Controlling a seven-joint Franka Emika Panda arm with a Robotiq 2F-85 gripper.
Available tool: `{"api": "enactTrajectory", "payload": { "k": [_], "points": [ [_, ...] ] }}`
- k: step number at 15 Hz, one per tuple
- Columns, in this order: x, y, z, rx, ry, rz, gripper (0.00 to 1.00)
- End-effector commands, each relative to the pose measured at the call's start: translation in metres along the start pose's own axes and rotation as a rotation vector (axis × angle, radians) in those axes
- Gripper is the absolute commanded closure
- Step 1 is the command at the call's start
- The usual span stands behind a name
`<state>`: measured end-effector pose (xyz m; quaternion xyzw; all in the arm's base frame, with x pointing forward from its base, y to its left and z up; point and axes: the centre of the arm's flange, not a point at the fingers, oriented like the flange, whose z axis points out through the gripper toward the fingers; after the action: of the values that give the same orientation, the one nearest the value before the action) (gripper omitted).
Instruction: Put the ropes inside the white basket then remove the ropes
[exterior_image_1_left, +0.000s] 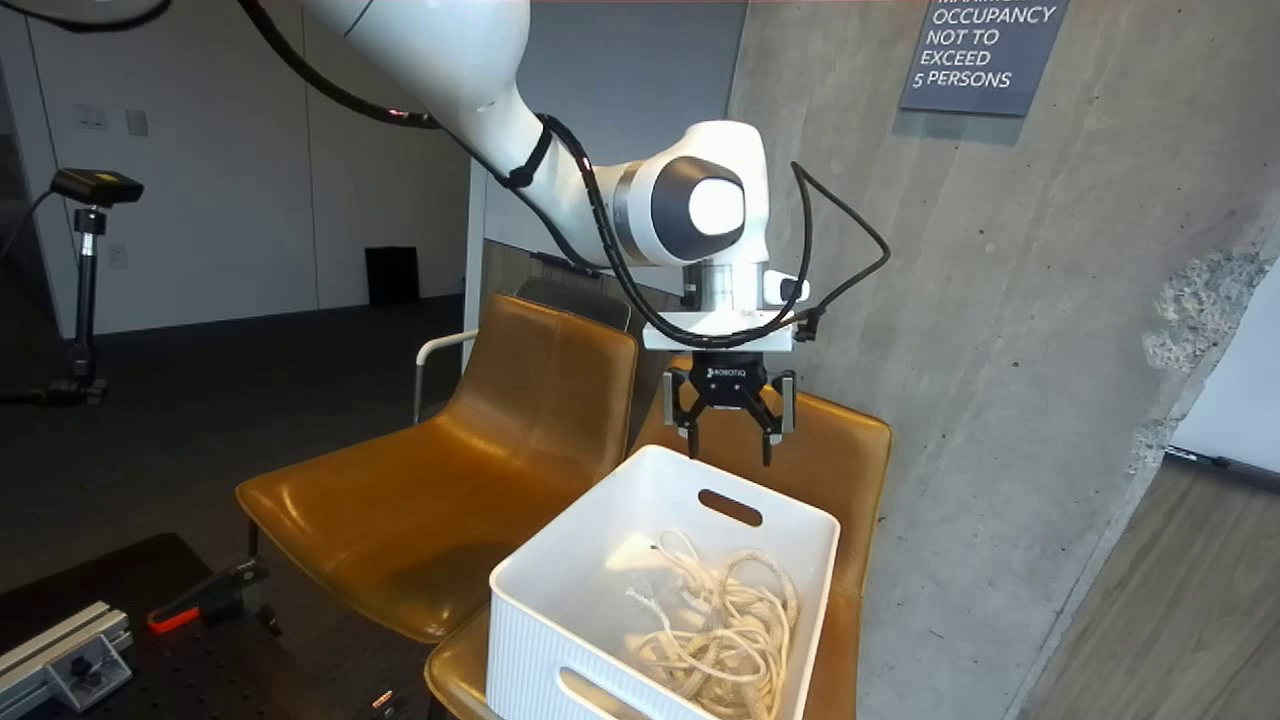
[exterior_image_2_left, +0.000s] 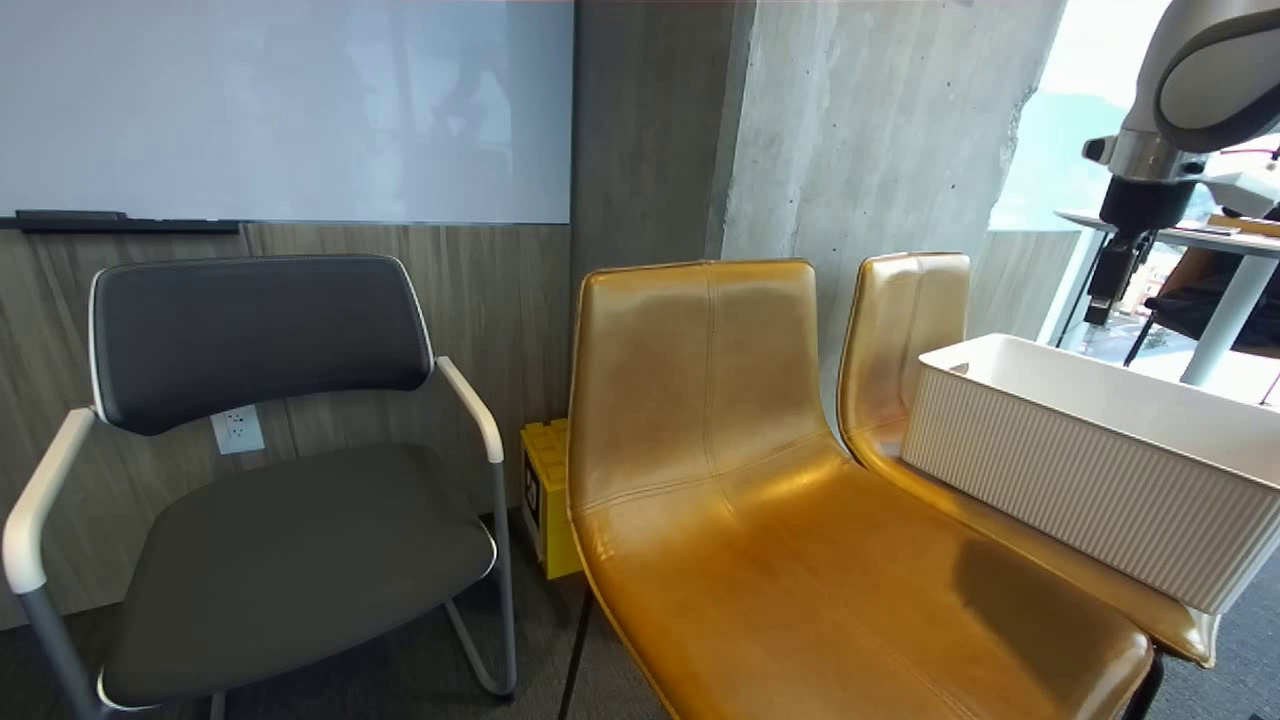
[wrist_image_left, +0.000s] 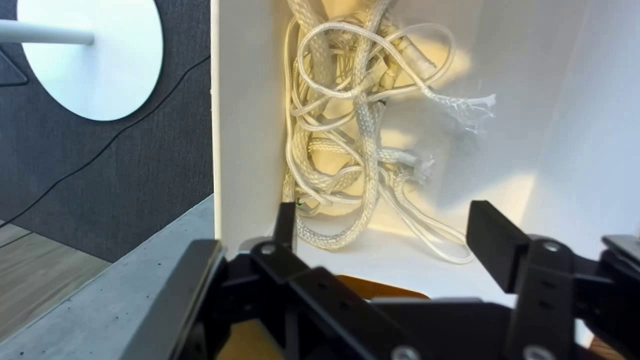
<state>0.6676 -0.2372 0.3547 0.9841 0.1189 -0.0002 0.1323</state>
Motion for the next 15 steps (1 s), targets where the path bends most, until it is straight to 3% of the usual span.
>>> {"api": "enactTrajectory", "payload": {
  "k": [1,10,15],
  "points": [
    [0.007,-0.021,0.045,-0.004,-0.003,-0.032,0.00],
    [0.004,-0.041,0.185,-0.042,-0.098,-0.150,0.00],
    [-0.007,-0.056,0.240,-0.106,-0.152,-0.246,0.00]
  ]
}}
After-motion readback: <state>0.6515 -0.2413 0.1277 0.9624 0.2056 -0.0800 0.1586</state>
